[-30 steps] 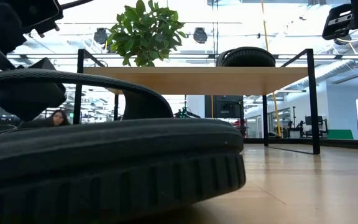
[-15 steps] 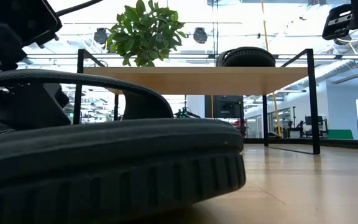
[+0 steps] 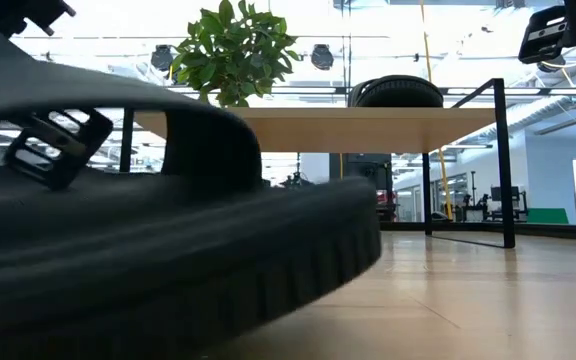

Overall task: Pick and place slides into the shelf
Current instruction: Put the middle black slide on the shelf

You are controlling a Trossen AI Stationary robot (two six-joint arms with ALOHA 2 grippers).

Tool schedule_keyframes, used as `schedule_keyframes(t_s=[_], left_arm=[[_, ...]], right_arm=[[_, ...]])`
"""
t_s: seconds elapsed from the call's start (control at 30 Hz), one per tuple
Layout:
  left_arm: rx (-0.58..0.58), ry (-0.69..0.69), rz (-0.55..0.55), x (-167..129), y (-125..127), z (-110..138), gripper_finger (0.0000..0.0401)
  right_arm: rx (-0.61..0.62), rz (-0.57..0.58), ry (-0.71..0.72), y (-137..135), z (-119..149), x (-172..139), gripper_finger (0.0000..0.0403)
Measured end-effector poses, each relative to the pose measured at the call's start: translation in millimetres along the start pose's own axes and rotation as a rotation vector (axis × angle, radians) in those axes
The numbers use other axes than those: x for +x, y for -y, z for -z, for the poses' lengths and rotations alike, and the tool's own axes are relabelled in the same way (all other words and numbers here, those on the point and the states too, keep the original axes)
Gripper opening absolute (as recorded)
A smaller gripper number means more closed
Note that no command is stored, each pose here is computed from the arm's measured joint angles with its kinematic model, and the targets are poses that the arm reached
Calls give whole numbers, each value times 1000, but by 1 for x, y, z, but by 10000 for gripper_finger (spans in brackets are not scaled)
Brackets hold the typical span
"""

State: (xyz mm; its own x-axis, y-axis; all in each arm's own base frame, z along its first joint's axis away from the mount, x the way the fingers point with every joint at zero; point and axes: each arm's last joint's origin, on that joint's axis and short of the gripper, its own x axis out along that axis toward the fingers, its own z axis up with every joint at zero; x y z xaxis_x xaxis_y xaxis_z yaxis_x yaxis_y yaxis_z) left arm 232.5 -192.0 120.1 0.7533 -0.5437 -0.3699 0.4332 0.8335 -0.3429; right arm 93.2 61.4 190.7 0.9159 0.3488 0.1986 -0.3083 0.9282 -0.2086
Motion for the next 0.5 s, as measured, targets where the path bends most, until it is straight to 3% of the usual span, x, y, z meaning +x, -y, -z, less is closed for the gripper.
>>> schedule_keyframes(t_s=[0.3, 0.5], left_arm=[[82, -2, 76, -29, 10, -33, 4], [78, -208, 20, -50, 19, -70, 2]], right_arm=[[0, -1, 0, 0, 0, 0, 0], [-3, 0, 0, 0, 0, 0, 0]])
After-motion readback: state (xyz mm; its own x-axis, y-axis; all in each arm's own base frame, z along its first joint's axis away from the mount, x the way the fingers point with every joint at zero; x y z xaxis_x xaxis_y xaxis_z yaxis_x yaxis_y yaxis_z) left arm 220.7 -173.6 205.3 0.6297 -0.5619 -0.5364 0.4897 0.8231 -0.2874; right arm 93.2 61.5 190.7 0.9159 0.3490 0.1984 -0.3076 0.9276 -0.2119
